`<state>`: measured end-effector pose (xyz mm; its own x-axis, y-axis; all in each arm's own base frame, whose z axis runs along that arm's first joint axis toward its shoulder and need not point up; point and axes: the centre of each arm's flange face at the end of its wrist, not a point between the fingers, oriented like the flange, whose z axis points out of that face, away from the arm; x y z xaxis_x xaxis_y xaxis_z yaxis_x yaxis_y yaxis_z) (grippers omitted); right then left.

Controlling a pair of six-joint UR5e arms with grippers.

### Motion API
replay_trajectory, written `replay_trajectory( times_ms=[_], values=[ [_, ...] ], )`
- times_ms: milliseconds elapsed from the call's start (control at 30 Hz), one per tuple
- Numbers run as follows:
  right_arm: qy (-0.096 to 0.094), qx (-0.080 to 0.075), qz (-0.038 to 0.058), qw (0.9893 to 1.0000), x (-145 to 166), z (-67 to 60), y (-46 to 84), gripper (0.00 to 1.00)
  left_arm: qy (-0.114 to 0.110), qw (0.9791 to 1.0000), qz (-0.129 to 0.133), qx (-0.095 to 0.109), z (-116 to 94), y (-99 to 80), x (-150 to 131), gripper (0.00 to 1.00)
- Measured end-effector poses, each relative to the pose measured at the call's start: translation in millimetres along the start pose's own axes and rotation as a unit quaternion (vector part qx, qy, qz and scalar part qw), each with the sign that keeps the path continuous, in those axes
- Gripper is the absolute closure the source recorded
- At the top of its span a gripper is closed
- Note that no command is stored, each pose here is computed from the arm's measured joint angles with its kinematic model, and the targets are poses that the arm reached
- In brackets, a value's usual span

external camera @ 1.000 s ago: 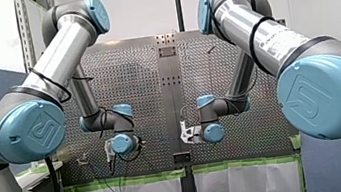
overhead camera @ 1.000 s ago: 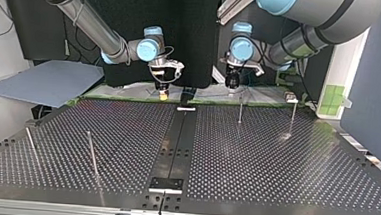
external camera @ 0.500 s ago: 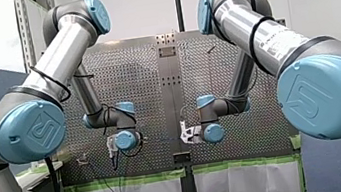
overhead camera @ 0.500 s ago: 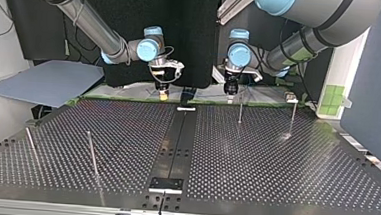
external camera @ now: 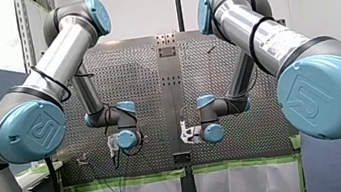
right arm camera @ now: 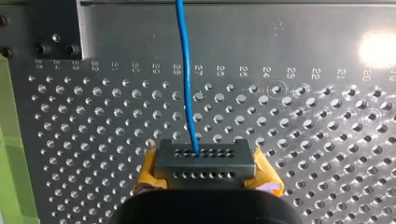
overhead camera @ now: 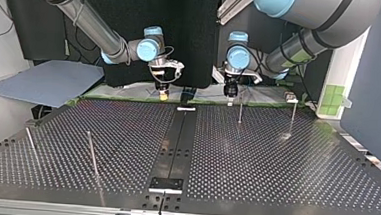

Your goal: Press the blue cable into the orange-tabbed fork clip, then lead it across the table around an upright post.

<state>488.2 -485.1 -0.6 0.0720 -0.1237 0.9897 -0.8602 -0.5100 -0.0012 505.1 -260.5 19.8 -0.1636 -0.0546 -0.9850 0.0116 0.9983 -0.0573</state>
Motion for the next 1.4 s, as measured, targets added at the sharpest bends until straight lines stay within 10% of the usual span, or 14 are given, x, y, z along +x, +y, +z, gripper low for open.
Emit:
replay_trajectory(
  times_ms=[800, 867, 1000, 1067, 1400],
  values=[
    [-0.002, 0.001, -0.0002, 1.0000, -0.5, -0.5, -0.3, 1.00, 0.010, 0.9998, -0.007, -0.013, 7.6, -1.5, 11.9, 0.00],
    [-0.002, 0.002, -0.0002, 1.0000, -0.6, -0.5, -0.3, 1.00, 0.011, 0.9998, -0.004, -0.013, 7.4, -1.5, 12.0, 0.35],
    [-0.003, 0.002, -0.0002, 1.0000, -0.6, -0.5, -0.3, 1.00, 0.012, 0.9998, 0.000, -0.016, 6.7, -1.5, 12.3, 0.64],
    [-0.003, 0.002, -0.0002, 1.0000, -0.8, -0.6, -0.3, 1.00, 0.012, 0.9997, 0.002, -0.020, 6.3, -1.3, 12.3, 1.00],
    [-0.004, 0.002, -0.0003, 1.0000, -1.7, -1.0, -0.4, 1.00, 0.012, 0.9997, 0.011, -0.021, 4.5, -4.0, 12.8, 1.00]
  ],
)
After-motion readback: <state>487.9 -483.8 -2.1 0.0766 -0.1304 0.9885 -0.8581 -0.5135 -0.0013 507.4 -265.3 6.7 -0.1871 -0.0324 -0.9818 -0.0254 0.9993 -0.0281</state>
